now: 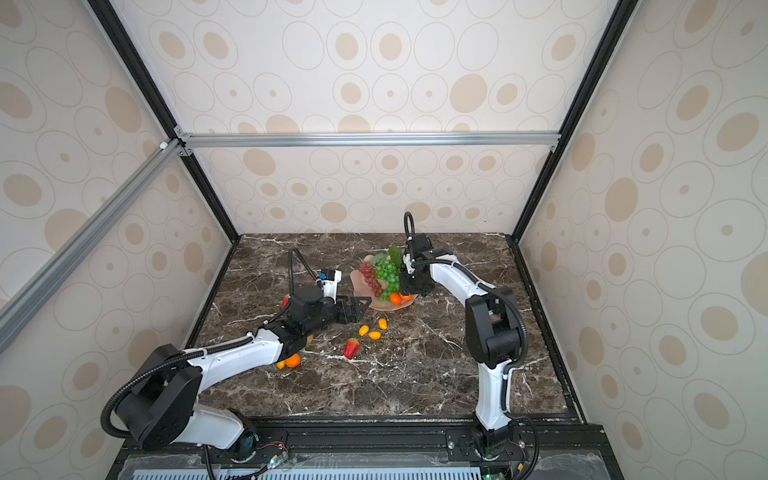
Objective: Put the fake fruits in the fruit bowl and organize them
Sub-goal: 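Open the right gripper to release the orange fruit in the bowl, then move the right gripper toward the loose fruits near the left arm while left gripper withdraws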
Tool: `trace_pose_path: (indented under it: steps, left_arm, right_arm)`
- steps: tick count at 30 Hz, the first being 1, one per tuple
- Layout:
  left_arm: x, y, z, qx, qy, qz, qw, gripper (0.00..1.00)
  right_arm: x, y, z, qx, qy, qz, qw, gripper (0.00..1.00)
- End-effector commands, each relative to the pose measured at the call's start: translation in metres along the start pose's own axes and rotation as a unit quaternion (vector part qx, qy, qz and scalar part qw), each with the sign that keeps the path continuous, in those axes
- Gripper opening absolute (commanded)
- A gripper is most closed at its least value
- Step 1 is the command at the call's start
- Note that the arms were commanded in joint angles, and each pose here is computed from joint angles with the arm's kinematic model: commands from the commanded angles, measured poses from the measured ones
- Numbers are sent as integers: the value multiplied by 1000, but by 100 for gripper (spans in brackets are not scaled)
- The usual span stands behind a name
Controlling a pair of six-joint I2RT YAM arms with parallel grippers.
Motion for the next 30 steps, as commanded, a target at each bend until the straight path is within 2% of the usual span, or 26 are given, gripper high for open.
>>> trace_pose_path:
  steps: [1, 7, 13, 20, 25, 30]
  left_arm:
    - [9, -13, -5, -8, 12, -29, 999, 98]
    - [24, -39, 1, 5, 17, -81, 997, 98]
    - [47, -76, 4, -4, 6, -140, 990, 98]
    - [100, -124, 4, -33, -46, -264, 963, 98]
    - [126, -143, 7, -40, -82, -315, 945, 98]
    - [146, -152, 14, -27, -115, -350, 929, 93]
  right_arm:
    - [10, -35, -7, -43, -17, 5, 999, 53]
    - [35, -47, 13, -62, -45, 7, 997, 53]
    - [82, -48, 34, -76, -90, -13, 993, 53]
    - [145, -42, 40, -99, -126, -54, 986, 53]
    - [186, -38, 42, -106, -157, -80, 979, 53]
    - [228, -34, 50, -103, -194, -125, 968, 52]
Point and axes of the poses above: each gripper's point midway between its finger pads, its own y axis out along the fingers, its own x axis along the line the jaws close on, z = x × y, the point moved 2 cm from there along -y, back along the fingers, and after that the axes turned 1 degree about -y, right-handed, at the moved point
